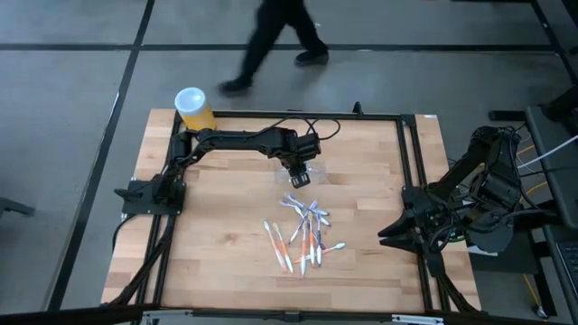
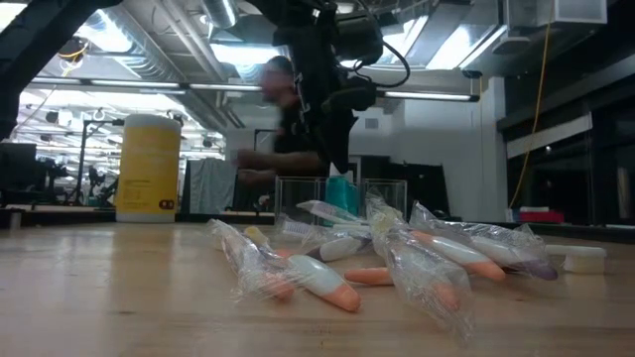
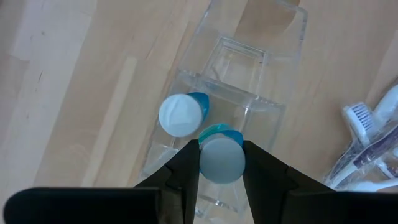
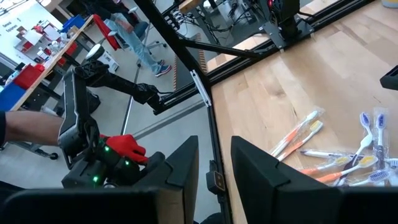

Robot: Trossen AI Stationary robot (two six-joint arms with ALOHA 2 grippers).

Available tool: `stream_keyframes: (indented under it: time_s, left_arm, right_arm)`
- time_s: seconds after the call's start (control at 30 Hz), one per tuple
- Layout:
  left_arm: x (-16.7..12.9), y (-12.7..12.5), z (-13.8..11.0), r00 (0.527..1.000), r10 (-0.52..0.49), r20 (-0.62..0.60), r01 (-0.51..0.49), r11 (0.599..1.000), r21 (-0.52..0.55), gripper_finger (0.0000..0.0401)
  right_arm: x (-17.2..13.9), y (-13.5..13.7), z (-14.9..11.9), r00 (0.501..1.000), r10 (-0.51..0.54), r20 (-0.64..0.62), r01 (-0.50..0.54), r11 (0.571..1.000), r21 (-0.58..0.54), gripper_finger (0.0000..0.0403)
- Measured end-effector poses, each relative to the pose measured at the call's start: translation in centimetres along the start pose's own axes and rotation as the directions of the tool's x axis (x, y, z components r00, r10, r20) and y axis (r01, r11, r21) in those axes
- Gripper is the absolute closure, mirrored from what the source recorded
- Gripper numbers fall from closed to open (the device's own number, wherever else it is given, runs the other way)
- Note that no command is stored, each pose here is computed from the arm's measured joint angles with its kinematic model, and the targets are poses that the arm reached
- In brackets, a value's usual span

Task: Pick & Place toothbrushing station
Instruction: Put the mouthwash into the transparent organizer

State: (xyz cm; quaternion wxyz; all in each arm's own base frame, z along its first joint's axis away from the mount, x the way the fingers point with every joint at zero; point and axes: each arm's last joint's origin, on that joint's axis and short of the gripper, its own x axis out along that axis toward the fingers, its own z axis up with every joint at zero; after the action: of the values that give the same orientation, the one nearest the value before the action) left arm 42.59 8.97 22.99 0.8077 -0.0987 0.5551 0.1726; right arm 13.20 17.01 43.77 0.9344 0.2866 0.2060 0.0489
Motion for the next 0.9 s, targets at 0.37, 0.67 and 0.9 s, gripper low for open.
stream_keyframes:
  time_s: [0.37, 0.67, 0.9]
  left_arm:
    - [0.7, -0.3, -0.1, 1.000, -0.015, -0.022, 0.015, 1.000, -0.017, 0.0303]
    - [1.0, -0.8, -0.1, 1.000, 0.012, -0.008, -0.012, 1.000, -0.001, 0.0302]
    - [1.0, -0.8, -0.1, 1.000, 0.007, -0.011, -0.007, 1.000, 0.000, 0.0298]
  right_arm:
    - [0.0, 0.0, 0.0, 1.000, 0.000, -0.001, 0.000, 1.000, -0.007, 0.0305]
    - [-0.2, 0.1, -0.2, 1.000, 0.012, -0.010, -0.012, 1.000, 0.007, 0.0305]
    - [-0.2, 0.1, -0.2, 1.000, 0.010, -0.008, -0.010, 1.000, 0.007, 0.0305]
